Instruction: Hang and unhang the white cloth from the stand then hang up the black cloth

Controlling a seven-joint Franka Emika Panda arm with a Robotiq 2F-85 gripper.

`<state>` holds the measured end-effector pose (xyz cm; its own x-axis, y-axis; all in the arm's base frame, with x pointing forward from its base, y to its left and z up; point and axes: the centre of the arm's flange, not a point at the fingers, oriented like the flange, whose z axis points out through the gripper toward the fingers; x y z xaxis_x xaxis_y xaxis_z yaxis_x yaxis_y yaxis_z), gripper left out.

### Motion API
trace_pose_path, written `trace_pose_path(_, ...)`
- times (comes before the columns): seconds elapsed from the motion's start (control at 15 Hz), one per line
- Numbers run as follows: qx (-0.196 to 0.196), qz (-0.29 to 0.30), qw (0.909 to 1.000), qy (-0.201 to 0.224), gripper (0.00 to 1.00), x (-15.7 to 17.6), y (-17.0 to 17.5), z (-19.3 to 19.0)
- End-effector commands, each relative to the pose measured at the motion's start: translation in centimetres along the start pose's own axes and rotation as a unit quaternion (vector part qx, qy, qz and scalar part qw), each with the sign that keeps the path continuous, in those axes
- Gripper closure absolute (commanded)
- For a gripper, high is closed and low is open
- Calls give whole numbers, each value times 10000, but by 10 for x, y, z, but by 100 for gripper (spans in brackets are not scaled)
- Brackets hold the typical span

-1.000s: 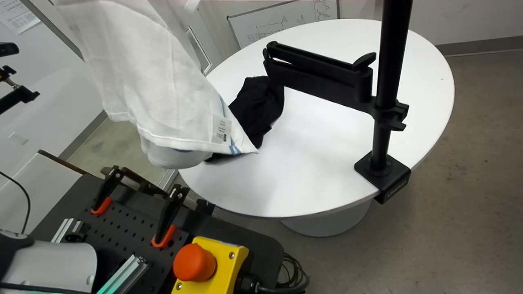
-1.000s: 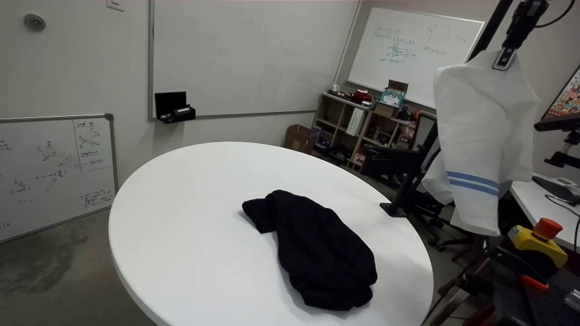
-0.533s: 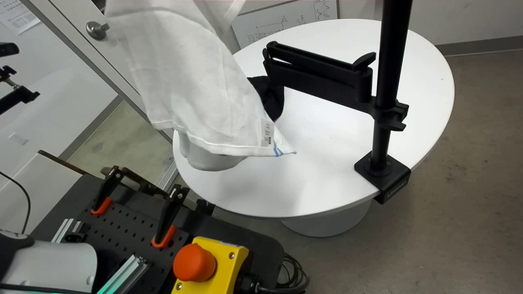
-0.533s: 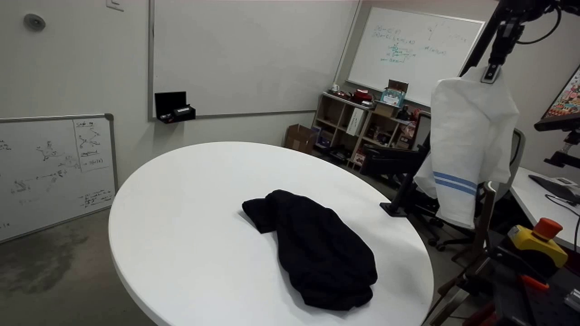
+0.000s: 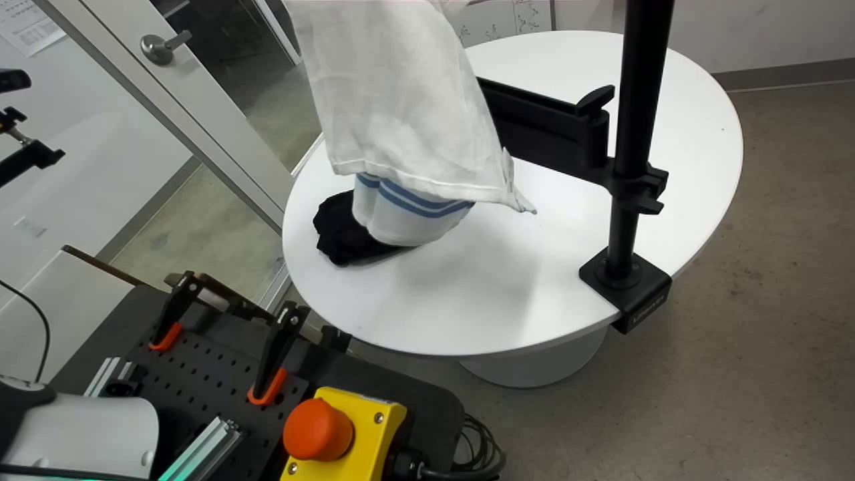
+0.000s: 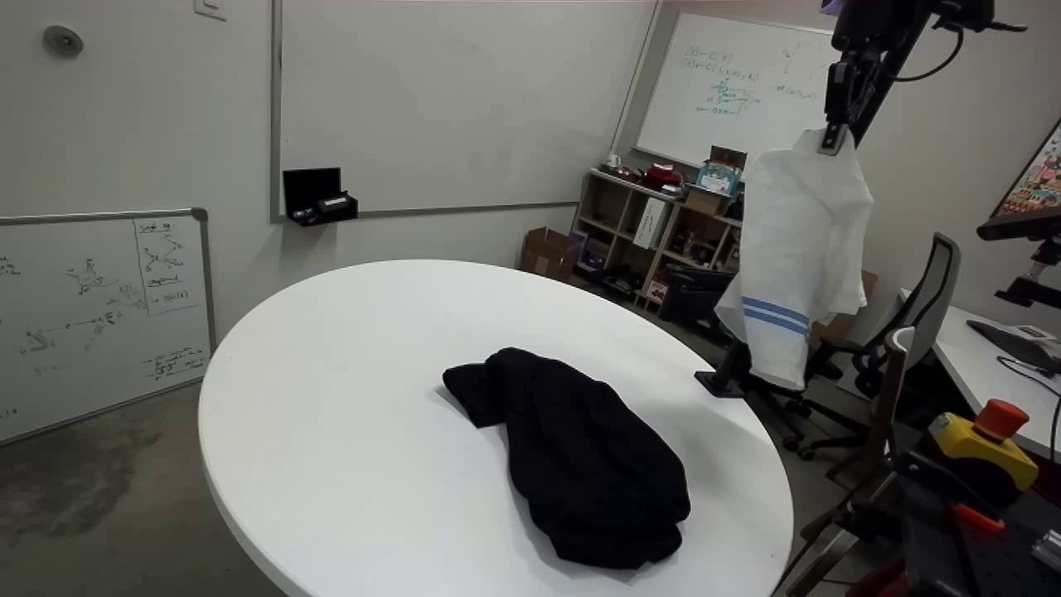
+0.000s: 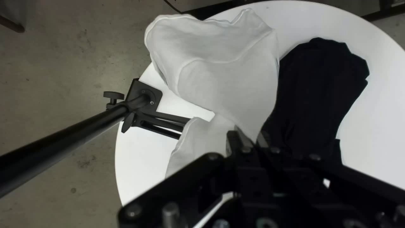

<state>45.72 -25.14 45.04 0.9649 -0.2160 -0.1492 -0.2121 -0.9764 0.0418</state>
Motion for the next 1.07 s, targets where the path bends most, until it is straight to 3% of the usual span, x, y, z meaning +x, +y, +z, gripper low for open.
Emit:
trace_pose_path(0.0,-210,441,9987,-174,99,50,3,-2)
trace_pose_path(0.47,-553,1134,9909,-480,99,123,5,25)
trace_pose_path(1.0,-919,1754,9761,-899,99,186,9,55)
